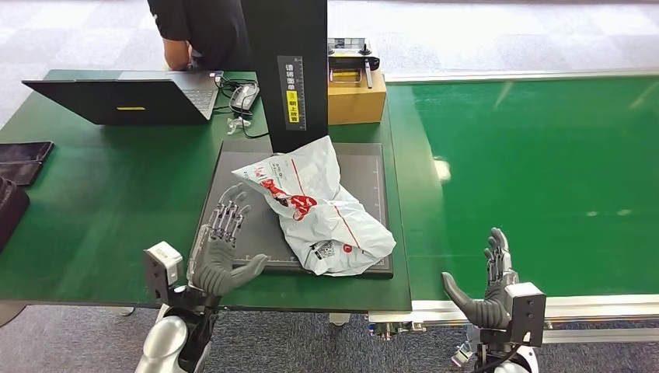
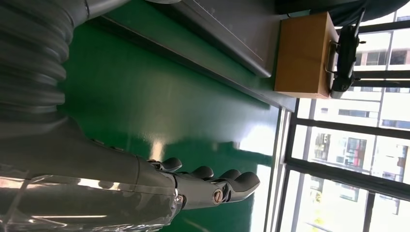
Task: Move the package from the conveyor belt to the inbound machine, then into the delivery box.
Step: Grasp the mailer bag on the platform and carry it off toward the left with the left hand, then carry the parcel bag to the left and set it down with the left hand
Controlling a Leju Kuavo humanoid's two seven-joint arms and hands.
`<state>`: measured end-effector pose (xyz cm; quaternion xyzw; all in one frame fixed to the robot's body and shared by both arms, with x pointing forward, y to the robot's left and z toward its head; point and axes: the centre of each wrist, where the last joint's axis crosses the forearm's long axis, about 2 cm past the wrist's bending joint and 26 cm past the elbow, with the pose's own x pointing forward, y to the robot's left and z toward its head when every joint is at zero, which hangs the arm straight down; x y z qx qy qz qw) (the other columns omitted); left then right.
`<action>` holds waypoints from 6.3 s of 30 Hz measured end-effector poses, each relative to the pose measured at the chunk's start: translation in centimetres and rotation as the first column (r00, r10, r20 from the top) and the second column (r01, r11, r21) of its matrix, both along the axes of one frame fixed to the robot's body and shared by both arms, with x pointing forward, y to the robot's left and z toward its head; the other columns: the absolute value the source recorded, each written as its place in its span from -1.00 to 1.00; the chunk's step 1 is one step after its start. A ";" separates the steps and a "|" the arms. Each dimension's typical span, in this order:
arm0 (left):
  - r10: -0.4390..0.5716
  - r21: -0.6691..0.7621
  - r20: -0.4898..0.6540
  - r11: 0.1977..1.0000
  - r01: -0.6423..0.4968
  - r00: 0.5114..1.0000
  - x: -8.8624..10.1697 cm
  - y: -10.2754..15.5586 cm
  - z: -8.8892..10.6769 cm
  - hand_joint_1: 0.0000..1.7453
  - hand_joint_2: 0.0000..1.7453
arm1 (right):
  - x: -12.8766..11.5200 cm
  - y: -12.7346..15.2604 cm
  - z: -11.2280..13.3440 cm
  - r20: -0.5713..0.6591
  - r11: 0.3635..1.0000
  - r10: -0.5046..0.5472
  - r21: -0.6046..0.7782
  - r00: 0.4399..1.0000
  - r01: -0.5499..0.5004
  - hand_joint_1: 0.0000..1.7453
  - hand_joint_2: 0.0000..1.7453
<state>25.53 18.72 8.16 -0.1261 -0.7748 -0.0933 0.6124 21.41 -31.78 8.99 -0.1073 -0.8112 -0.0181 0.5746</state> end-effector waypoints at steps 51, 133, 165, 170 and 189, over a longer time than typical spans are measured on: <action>-0.008 0.870 0.044 0.492 -0.034 0.999 8.1 -10.3 2.6 -1.00 1.00 | 2.1 1.3 1.2 0.019 0.999 0.028 0.036 0.999 -0.029 -1.00 1.00; 0.427 -0.054 -0.001 0.903 -0.426 0.904 3.0 10.8 0.7 -1.00 1.00 | 2.2 4.2 4.8 0.153 0.988 0.116 0.086 0.981 -0.130 -1.00 1.00; -0.035 -0.091 -0.073 0.995 0.028 0.997 0.4 0.0 -0.5 -1.00 1.00 | 1.3 4.5 3.0 0.010 0.992 0.105 0.072 0.994 -0.105 -1.00 1.00; -0.089 -0.124 -0.069 0.989 0.080 0.994 0.2 -0.6 -0.8 -1.00 1.00 | 1.1 4.6 2.7 -0.007 0.982 0.157 0.112 0.988 -0.155 -1.00 1.00; -0.121 -0.209 -0.108 0.973 0.096 0.987 -1.6 -0.4 -2.5 -1.00 1.00 | 2.1 5.5 2.7 -0.039 0.956 0.283 0.096 0.958 -0.278 -1.00 1.00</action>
